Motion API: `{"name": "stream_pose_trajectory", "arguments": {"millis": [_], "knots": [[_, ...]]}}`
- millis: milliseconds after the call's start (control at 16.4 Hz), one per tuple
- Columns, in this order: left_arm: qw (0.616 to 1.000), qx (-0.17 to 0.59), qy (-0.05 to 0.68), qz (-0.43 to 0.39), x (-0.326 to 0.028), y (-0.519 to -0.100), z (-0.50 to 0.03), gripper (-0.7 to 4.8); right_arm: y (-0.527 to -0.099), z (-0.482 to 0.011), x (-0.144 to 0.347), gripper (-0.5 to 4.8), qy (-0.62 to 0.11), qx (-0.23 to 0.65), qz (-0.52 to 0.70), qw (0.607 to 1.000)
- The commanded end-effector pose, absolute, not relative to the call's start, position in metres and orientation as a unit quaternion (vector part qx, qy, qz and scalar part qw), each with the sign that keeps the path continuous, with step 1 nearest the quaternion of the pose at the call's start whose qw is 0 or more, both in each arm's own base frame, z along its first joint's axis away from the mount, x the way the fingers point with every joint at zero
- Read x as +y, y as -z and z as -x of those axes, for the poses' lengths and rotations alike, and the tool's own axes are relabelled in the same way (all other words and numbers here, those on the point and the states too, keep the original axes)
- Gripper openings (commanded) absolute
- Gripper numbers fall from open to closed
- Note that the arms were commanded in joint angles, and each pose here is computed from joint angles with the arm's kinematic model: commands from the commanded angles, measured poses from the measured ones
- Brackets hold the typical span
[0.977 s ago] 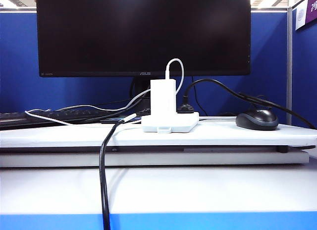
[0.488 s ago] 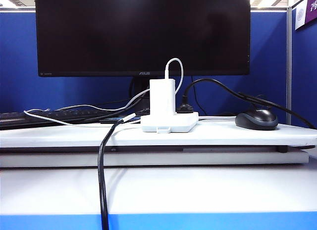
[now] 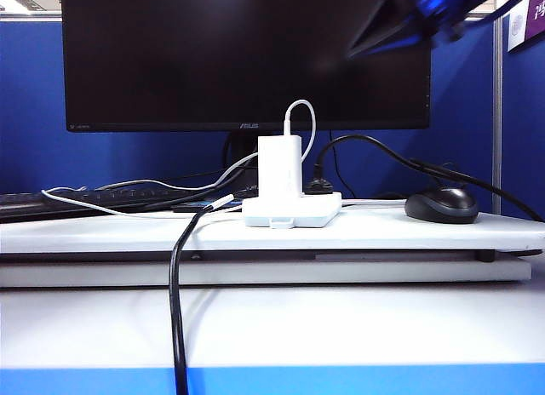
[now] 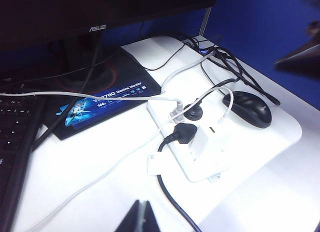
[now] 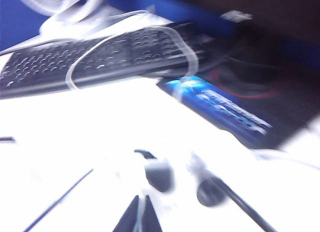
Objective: Unplug the white charger from the socket, then place it next to the socket.
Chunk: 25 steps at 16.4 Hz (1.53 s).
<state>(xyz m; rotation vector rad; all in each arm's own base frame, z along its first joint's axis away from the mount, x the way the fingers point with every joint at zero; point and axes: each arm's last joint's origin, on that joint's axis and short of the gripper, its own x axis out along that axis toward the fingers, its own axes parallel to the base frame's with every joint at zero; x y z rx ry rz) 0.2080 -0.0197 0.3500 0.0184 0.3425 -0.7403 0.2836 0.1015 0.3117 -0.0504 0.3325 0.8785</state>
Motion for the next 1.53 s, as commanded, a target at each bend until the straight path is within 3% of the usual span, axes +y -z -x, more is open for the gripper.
{"name": "stream_pose_trajectory", "arguments": {"millis": [61,122,183,305,1099,1527], "knots": [[0.919,0.152,0.364,-0.015,-0.020,-0.354,-0.208,-0.05,-0.304,-0.295,0.121,0.27,-0.447,0.127,0.033,0.885],[0.919,0.152,0.364,-0.015,-0.020,-0.354,-0.208,-0.05,-0.299,-0.298,0.125,0.44,-0.452,0.129,0.041,0.882],[0.919,0.152,0.364,-0.015,-0.020,-0.354,-0.208,-0.05,-0.292,-0.301,0.131,1.55,-0.461,0.130,0.060,0.876],[0.919,0.152,0.364,-0.015,-0.020,-0.354,-0.208,-0.05,-0.278,-0.306,0.139,4.79,-0.471,0.139,0.081,0.867],[0.919,0.149,0.364,-0.016,-0.020,-0.355,-0.208,-0.05,-0.231,-0.322,0.149,4.79,-0.503,0.204,0.090,0.835],[0.919,0.149,0.364,-0.016,-0.020,-0.355,-0.208,-0.05,-0.222,-0.326,0.159,4.79,-0.525,0.178,0.100,0.826]]}}
